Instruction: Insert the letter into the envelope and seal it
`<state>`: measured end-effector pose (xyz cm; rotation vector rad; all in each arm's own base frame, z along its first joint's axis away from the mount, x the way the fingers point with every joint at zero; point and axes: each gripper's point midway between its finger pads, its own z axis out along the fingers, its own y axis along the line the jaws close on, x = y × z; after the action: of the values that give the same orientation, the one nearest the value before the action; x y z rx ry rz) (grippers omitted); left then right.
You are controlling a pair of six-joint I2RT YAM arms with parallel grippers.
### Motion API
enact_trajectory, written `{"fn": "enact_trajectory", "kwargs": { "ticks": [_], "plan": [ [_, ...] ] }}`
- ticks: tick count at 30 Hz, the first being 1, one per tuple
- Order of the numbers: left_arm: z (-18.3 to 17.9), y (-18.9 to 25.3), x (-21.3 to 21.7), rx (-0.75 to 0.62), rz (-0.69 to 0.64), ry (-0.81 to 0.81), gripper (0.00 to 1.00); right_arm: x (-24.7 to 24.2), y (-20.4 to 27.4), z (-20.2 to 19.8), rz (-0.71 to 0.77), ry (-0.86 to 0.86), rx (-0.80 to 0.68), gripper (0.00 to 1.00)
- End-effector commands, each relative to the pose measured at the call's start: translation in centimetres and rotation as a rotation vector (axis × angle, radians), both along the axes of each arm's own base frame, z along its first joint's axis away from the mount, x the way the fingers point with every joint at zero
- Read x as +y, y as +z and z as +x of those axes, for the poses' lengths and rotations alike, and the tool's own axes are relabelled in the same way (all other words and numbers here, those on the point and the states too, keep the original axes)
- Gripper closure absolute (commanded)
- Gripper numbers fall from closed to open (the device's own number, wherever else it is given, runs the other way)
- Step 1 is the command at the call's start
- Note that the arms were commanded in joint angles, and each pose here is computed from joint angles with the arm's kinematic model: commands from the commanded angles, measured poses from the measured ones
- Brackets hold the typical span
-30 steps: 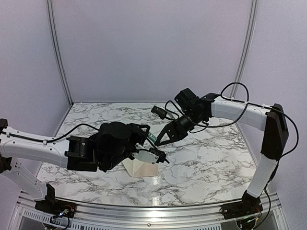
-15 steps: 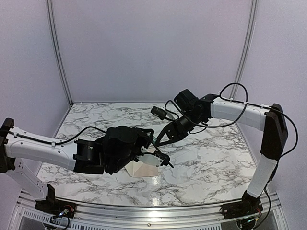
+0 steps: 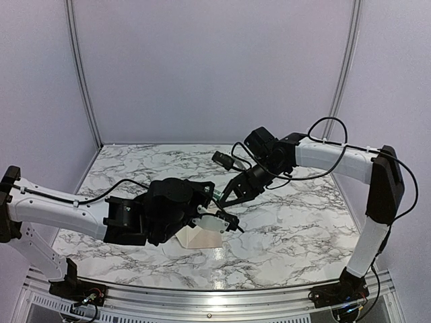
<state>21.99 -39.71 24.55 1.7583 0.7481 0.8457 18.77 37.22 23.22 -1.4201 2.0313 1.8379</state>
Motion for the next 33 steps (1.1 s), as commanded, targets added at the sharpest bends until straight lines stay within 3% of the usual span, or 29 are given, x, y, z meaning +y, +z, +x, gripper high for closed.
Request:
{"fn": "enact_trajectory", "kwargs": {
  "ticks": [1,3,6,10,15,18,21,33],
  "plan": [
    [0.3,2.3,-0.4,0.106,-0.25,0.068,0.95,-1.3,2.3,1.6,0.032,-0.024,-0.162,0.53],
    [0.0,1.6,-0.5,0.217,-0.314,0.09,0.95,-2.9,3.1,3.4,0.04,-0.07,-0.222,0.5],
    [-0.6,1.1,-0.9,0.465,-0.51,0.124,0.96,-5.8,4.1,6.5,0.033,-0.151,-0.326,0.45],
    [-1.2,1.0,-2.2,0.849,-0.776,0.117,0.96,-8.2,3.8,8.4,-0.059,-0.174,-0.58,0.43],
    [-1.7,0.6,-3.8,1.22,-0.978,0.098,0.96,-9.4,4.8,9.5,-0.099,-0.18,-0.875,0.43],
    [-2.2,1.3,-4.2,1.335,-1.072,0.034,0.95,-9.4,5.8,9.0,-0.083,-0.158,-0.993,0.43],
    [-2.4,1.4,-4.6,1.431,-1.126,0.027,0.95,-8.5,6.4,7.2,-0.033,-0.101,-1.022,0.43],
    [-2.9,0.9,-5.2,1.478,-1.114,0.006,0.93,-4.3,4.5,2.8,-0.003,0.074,-0.877,0.44]
  ]
}}
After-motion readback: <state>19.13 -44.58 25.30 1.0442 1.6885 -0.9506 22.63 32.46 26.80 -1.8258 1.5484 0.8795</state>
